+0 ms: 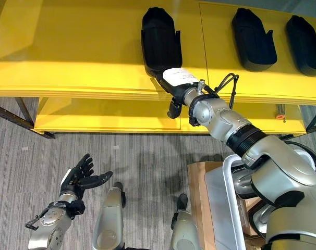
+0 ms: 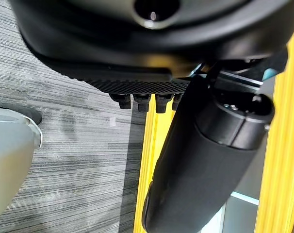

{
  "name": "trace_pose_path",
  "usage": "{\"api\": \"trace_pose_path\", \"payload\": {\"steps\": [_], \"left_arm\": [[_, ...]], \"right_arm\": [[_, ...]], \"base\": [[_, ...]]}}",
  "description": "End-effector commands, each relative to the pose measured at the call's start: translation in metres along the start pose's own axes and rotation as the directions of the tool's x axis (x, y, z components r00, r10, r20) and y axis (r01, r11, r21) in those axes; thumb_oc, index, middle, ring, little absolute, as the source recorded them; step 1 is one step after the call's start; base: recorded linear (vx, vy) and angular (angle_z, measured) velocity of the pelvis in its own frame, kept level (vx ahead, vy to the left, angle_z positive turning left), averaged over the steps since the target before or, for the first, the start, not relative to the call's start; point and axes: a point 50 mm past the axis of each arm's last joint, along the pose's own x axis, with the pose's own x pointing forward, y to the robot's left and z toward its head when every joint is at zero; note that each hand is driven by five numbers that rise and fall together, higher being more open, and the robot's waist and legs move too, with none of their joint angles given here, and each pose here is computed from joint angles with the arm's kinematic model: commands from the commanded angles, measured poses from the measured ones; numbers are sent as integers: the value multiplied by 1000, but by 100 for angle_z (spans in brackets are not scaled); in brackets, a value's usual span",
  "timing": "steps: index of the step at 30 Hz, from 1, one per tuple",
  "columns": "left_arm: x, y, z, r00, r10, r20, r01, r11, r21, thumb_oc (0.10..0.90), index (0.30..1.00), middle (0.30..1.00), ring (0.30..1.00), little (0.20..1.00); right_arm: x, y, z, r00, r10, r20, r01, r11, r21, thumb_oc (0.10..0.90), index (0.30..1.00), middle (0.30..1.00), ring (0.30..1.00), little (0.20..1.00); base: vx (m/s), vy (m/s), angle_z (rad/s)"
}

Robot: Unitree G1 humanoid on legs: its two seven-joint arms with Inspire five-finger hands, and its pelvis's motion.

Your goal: Move parts from the plastic box to the shelf.

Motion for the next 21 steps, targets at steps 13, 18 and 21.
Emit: {"api": "trace_pose_path", "payload": {"steps": [13,18,21], "left_arm": [[-16,-4,25,984,9,179,-2,999,-40,900,1000,1000,1000,1000],[-16,-5,26,983,10,185,-2,999,-43,900,1000,1000,1000,1000],[-16,-5,25,983,11,182,-2,999,-50,900,1000,1000,1000,1000]], "right_arm": [[9,-88,16,966,-256,30,258,962,-86,900,1000,1000,1000,1000],[11,-91,19,965,-260,33,262,959,-105,900,1000,1000,1000,1000],[12,-94,20,963,-266,37,269,957,-108,900,1000,1000,1000,1000]], "base": [[0,0,0],[0,0,0],[0,0,0]]}}
